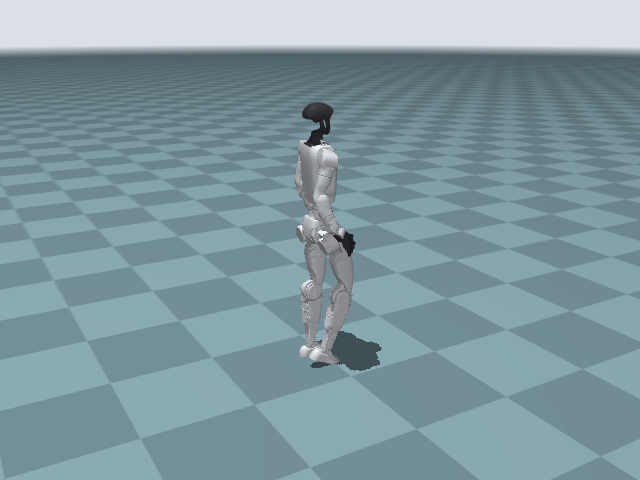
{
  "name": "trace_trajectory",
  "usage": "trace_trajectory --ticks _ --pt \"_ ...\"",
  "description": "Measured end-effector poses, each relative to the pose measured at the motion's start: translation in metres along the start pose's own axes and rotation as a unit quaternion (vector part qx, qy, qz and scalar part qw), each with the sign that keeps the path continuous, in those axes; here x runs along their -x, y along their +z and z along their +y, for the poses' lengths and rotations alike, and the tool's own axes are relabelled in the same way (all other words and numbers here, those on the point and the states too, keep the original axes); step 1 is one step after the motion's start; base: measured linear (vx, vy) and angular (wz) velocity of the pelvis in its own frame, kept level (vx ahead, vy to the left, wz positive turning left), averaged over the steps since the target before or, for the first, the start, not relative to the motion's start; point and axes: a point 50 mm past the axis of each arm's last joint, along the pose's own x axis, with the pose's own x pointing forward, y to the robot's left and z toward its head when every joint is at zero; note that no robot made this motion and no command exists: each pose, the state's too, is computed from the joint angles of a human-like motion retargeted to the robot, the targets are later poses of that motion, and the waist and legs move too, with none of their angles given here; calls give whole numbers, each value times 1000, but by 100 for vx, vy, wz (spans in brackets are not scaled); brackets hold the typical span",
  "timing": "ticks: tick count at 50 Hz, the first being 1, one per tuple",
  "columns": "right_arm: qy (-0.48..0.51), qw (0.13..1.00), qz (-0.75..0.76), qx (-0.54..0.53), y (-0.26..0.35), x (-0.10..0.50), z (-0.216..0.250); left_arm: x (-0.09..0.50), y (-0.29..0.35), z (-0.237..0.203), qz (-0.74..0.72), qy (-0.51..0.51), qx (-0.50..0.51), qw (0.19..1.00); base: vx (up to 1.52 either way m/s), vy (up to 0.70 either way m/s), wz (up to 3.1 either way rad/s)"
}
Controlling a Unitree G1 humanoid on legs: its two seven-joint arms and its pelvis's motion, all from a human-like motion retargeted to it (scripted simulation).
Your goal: Walk run
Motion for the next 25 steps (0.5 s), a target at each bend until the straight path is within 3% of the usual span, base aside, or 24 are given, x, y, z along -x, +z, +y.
trace_trajectory --ticks 5,12,18,25 --pt "-69 995 -65 -4 16 4 -16 -4 9 -12 -24 1 -18 1000 96 -24 102" --pt "5 1000 10 1 12 -6 5 -8 4 -28 14 -87 20 996 117 -54 27" --pt "-31 998 -27 -49 15 -3 -9 -10 7 -44 -12 -45 100 994 120 -59 21" --pt "87 992 78 50 -10 0 0 0 6 -6 -22 74 29 997 101 -50 -7"
